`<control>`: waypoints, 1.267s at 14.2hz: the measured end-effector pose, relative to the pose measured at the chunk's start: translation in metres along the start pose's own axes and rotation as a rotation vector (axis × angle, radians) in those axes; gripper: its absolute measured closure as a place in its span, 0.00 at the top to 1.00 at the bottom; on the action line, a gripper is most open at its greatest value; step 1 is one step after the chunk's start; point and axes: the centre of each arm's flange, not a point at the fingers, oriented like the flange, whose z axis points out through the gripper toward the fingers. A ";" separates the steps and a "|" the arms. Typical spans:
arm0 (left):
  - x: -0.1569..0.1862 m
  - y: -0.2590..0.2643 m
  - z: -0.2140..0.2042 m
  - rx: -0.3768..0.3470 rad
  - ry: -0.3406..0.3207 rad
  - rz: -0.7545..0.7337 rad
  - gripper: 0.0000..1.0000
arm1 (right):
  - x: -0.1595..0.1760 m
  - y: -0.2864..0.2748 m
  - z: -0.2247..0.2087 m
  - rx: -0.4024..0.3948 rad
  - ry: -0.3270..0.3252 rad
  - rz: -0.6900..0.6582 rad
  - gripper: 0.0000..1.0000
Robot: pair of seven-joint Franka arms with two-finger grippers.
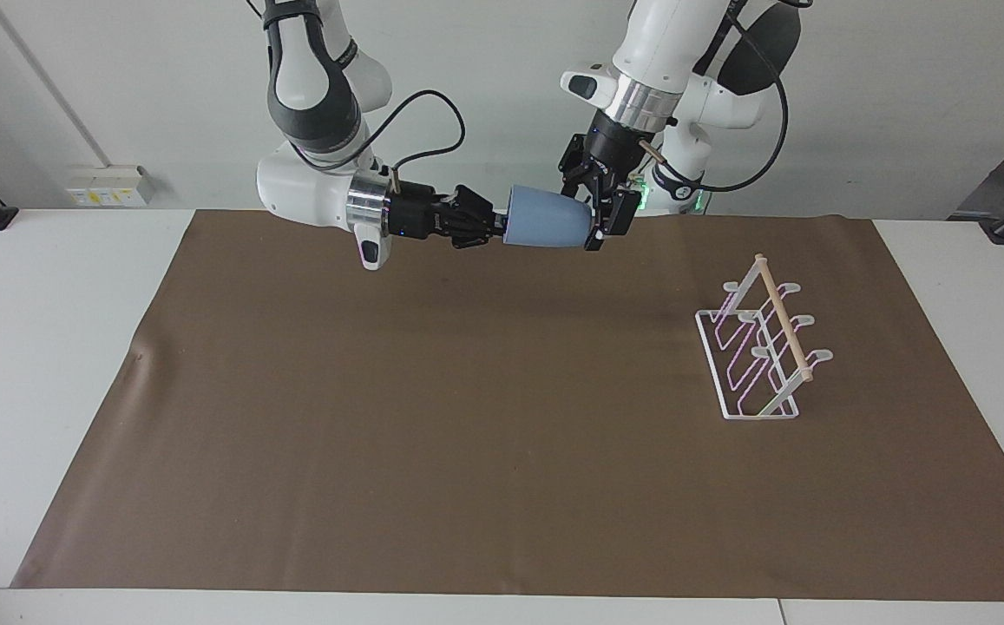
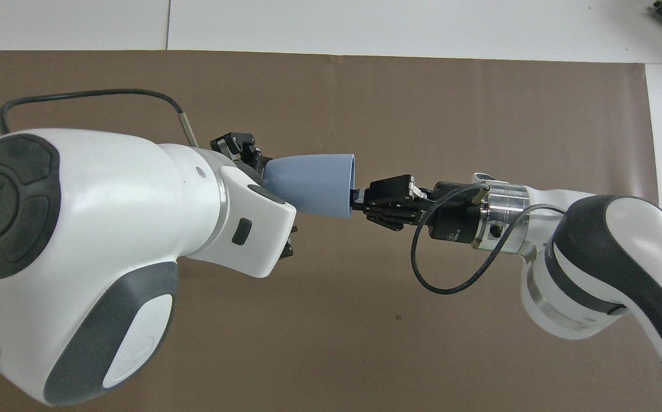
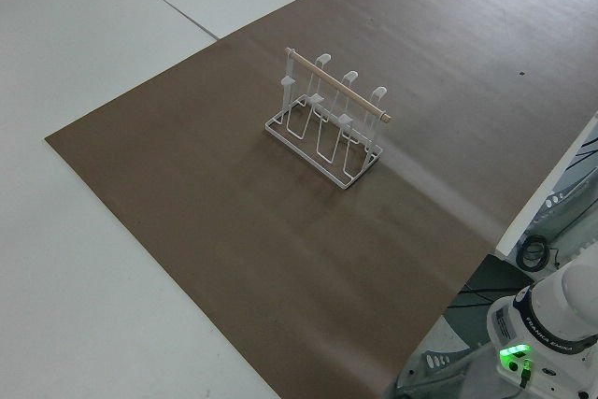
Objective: Hang cup on cup holder
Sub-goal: 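Grasp the cup body with the left gripper beside the right gripper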
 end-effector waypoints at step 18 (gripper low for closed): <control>0.031 0.019 0.002 0.036 0.072 0.008 1.00 | -0.001 0.001 0.002 -0.014 -0.015 -0.008 0.04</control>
